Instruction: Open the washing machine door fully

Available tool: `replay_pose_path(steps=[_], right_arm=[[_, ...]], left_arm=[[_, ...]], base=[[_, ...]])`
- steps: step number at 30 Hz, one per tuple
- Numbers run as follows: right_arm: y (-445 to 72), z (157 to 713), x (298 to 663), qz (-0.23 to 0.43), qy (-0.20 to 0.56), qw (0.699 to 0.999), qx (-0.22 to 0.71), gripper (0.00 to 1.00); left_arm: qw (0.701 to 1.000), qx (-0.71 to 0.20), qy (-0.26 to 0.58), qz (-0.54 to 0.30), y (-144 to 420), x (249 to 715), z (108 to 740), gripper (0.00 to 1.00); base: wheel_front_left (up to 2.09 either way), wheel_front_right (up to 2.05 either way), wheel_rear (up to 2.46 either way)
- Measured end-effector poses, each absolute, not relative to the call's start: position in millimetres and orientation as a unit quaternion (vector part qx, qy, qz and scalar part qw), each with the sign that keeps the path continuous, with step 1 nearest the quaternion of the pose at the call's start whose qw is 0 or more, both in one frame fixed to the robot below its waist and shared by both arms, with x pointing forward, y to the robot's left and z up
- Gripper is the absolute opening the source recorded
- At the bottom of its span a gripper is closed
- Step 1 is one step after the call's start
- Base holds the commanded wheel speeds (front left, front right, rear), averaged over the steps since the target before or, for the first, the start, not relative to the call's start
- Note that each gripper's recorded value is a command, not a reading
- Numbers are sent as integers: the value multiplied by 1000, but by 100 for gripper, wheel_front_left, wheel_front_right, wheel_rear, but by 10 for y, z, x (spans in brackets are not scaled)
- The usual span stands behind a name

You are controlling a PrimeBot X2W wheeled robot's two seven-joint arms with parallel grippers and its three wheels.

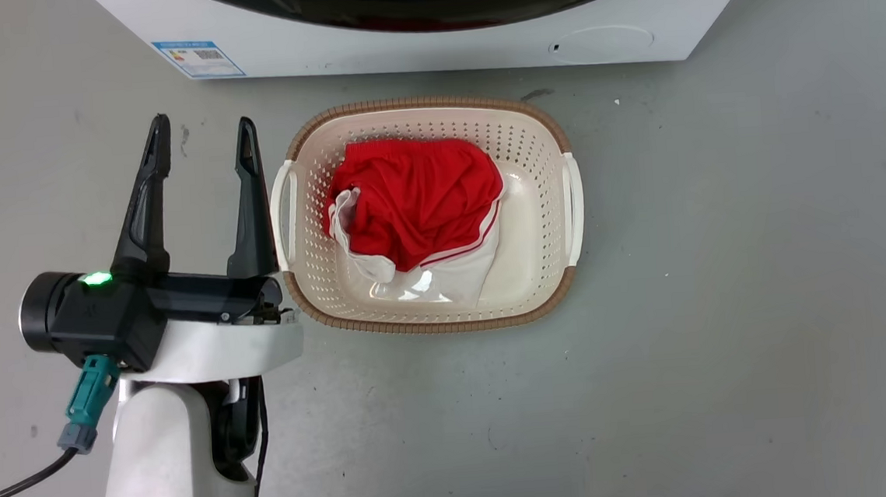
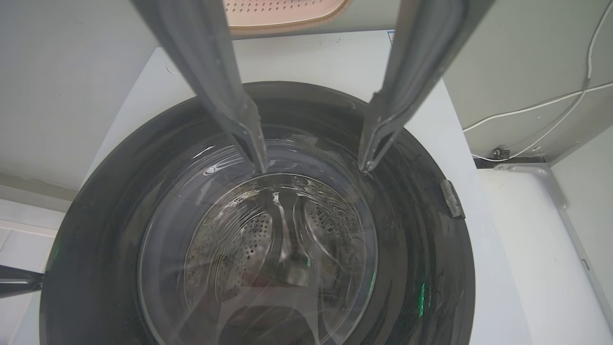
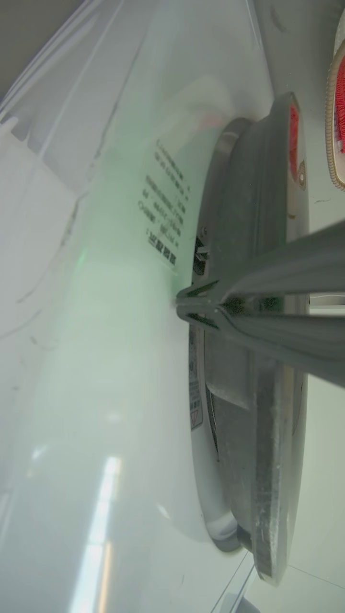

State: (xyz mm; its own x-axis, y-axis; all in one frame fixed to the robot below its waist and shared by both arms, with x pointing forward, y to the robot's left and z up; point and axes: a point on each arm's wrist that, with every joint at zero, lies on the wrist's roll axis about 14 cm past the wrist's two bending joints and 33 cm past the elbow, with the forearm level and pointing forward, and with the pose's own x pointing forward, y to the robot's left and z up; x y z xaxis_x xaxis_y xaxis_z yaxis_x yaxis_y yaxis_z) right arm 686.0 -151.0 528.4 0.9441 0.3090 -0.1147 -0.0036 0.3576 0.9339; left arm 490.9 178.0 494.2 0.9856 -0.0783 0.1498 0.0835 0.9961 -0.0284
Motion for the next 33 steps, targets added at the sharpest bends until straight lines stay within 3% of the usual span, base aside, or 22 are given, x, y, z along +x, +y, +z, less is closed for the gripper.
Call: replay_pose_path(steps=[8, 20, 33], right_arm=[[-1257, 5141, 6911, 131, 181, 804, 551, 0], [-986, 5234, 6781, 215, 236, 763, 562, 0], [-881, 5103, 6194, 260, 320, 729, 546, 0]], left_arm=[[997, -23, -67, -38, 1794, 4952, 4858, 100], [997, -29, -65, -32, 1810, 4954, 4847, 100], [996, -30, -71, -37, 1756, 4857, 4974, 100]], base=[[0, 0, 0], [0, 0, 0], [0, 0, 0]])
